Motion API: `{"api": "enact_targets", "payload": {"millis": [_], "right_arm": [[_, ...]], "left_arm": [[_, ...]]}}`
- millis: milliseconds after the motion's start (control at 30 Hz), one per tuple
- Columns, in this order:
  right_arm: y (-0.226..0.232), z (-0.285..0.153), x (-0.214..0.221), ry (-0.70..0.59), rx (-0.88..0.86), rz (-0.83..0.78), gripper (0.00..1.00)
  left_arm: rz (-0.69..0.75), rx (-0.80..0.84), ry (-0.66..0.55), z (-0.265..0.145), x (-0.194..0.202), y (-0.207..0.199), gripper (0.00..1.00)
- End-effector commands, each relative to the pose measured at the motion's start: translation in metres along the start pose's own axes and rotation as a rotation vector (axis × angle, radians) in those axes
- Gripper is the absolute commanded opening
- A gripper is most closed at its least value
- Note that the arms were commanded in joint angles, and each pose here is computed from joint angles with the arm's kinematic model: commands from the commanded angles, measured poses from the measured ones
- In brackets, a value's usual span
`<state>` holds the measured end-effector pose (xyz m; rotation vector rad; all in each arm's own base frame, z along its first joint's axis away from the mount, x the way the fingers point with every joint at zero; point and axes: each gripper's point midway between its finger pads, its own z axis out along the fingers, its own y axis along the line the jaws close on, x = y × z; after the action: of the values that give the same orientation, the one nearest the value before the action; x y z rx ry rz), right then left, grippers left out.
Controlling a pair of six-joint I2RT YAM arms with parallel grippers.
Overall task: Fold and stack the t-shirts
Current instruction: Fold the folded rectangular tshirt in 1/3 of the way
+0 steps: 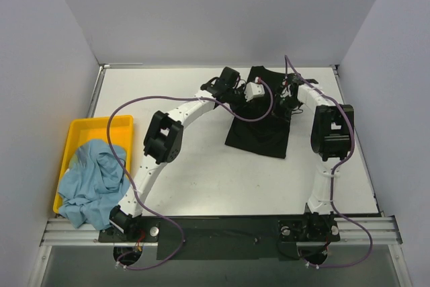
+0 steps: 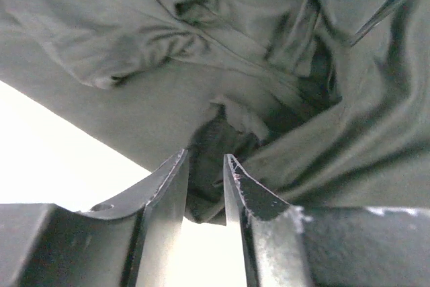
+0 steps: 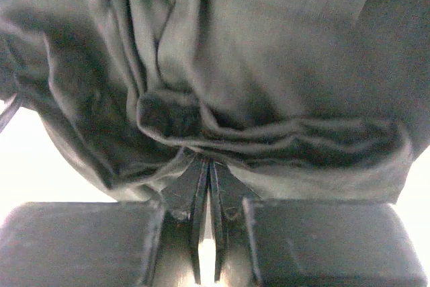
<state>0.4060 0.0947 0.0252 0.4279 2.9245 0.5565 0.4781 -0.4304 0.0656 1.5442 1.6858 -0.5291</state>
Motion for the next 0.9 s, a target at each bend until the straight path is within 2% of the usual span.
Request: {"api": "enact_targets", "payload": {"millis": [0,167,333,467,633,667,733,833,867], "right_arm": [[-0.008,0.002,-0.035,-0.064,0.066,0.048,0.00],[-0.009,-0.005,-0.073,-0.150,0.078,0.098,0.00],[-0.002,-0.030,-0.081,-0.182,0.055,0.079,0.00],[-0.001,-0.060,-0.059,-0.202,0.060,0.018,0.00],[-0.026,-0.072,0.000,-0.154,0.123,0.024,0.00],[-0.026,-0.080,0.006,-0.170,0.123,0.032,0.03],[-0.038,-0.078,0.035,-0.140,0.157,0.073,0.17],[-0.057,-0.065,0.079,-0.071,0.194,0.128,0.45],[-0.059,-0.062,0.085,-0.067,0.194,0.149,0.47]], "left_arm": [[-0.057,-0.116,-0.171,-0.035,-0.068,0.042,0.40],[-0.071,-0.083,-0.155,-0.046,-0.069,0.034,0.46],[-0.028,0.055,-0.098,-0.039,-0.039,0.006,0.58],[0.005,0.060,-0.024,-0.034,-0.015,0.007,0.60],[-0.027,0.046,-0.002,-0.054,-0.025,0.005,0.57],[-0.041,0.081,0.007,-0.058,-0.026,-0.005,0.56],[-0.048,0.116,-0.004,-0.079,-0.040,-0.015,0.52],[-0.085,0.231,0.048,-0.090,-0.028,-0.048,0.48],[-0.098,0.277,0.079,-0.095,-0.021,-0.062,0.47]]}}
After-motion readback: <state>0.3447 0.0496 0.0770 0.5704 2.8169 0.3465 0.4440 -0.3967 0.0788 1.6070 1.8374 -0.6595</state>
